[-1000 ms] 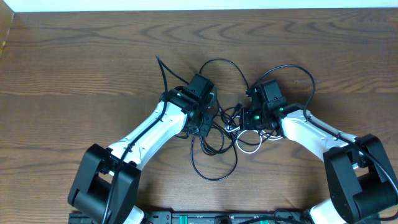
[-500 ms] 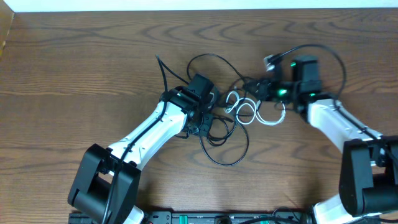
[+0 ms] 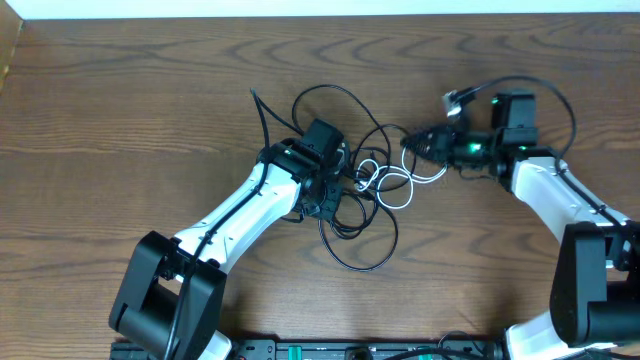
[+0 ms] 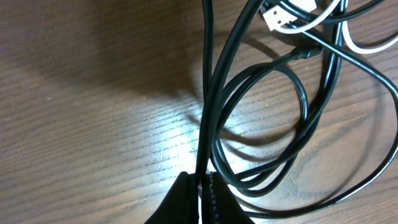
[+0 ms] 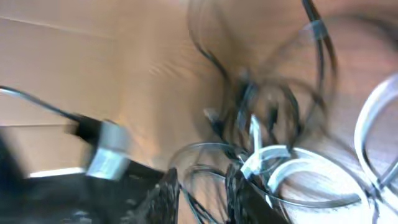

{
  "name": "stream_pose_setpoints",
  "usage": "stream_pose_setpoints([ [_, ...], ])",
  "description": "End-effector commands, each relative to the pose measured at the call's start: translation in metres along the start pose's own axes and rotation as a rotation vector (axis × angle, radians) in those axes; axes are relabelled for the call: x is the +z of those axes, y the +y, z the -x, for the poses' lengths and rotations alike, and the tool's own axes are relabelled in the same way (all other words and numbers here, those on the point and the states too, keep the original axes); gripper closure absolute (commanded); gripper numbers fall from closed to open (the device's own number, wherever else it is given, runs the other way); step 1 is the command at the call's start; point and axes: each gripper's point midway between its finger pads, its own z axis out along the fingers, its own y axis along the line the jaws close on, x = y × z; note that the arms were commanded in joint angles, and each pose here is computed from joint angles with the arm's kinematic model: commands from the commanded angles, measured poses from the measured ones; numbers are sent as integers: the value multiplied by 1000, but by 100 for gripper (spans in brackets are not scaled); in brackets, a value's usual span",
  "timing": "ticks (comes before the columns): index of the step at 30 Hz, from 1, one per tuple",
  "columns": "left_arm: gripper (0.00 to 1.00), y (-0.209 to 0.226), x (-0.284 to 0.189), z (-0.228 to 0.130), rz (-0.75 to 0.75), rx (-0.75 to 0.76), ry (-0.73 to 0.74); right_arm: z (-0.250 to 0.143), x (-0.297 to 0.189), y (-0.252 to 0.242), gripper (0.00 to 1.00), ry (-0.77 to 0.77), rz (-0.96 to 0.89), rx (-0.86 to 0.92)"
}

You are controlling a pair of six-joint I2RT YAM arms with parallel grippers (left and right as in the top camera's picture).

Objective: Untangle cables

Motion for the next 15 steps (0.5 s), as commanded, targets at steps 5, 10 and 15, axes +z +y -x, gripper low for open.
stream_pose_setpoints([
  [5, 92, 4, 2, -3, 12, -7, 9, -9, 31, -16, 83, -21, -285, -227],
  [10, 92, 4, 2, -3, 12, -7, 9, -10, 49, -9, 74, -45, -368, -359],
  [15, 92, 4, 2, -2, 12, -6, 8, -21, 65, -11, 69, -30, -445, -428],
])
